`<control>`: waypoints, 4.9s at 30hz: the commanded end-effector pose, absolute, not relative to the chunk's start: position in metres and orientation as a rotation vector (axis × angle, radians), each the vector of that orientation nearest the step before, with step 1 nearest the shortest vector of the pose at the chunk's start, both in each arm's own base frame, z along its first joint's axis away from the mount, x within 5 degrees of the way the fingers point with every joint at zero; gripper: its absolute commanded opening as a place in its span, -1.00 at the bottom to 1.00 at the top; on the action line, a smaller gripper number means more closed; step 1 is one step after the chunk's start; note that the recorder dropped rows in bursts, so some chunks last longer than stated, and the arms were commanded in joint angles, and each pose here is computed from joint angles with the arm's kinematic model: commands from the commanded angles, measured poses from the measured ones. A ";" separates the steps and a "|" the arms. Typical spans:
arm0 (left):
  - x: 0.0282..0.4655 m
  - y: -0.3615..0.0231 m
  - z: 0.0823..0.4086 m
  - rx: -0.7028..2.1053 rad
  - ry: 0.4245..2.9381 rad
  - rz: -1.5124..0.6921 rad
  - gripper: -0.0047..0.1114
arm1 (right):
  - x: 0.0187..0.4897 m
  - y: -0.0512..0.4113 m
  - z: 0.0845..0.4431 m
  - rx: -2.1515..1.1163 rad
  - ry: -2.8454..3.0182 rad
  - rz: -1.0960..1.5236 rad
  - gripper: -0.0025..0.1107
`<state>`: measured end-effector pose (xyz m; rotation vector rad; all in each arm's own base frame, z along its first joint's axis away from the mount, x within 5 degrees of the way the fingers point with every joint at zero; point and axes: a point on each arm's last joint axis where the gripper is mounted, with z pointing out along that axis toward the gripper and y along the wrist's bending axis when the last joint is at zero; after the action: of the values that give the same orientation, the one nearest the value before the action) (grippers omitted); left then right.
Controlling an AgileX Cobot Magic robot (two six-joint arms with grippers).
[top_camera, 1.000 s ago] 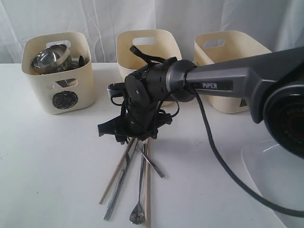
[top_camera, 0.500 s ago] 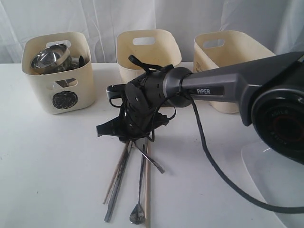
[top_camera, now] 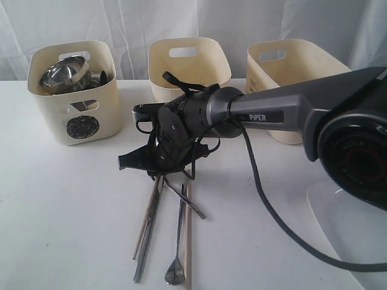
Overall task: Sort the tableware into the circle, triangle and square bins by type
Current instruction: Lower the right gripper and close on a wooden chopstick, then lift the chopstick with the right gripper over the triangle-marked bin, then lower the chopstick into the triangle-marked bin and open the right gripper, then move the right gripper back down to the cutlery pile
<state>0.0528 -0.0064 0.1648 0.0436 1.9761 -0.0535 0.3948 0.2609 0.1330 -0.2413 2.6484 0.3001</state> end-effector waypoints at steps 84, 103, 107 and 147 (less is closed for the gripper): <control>0.053 -0.007 0.163 0.031 1.983 -0.067 -0.92 | 0.523 0.085 0.346 -0.447 1.474 0.413 -0.96; 0.053 -0.007 0.163 0.031 1.983 -0.067 -0.92 | 0.540 0.105 0.295 -0.570 1.495 0.469 -0.46; 0.053 -0.007 0.163 0.031 1.983 -0.067 -0.92 | 0.541 0.101 0.298 -0.429 1.551 0.581 -0.46; 0.053 -0.007 0.163 0.031 1.983 -0.067 -0.92 | 0.190 0.152 0.255 -0.481 2.770 0.373 -0.96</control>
<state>0.0528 -0.0064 0.1648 0.0436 1.9761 -0.0535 0.1928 0.1429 0.2785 -0.4278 2.7315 0.5166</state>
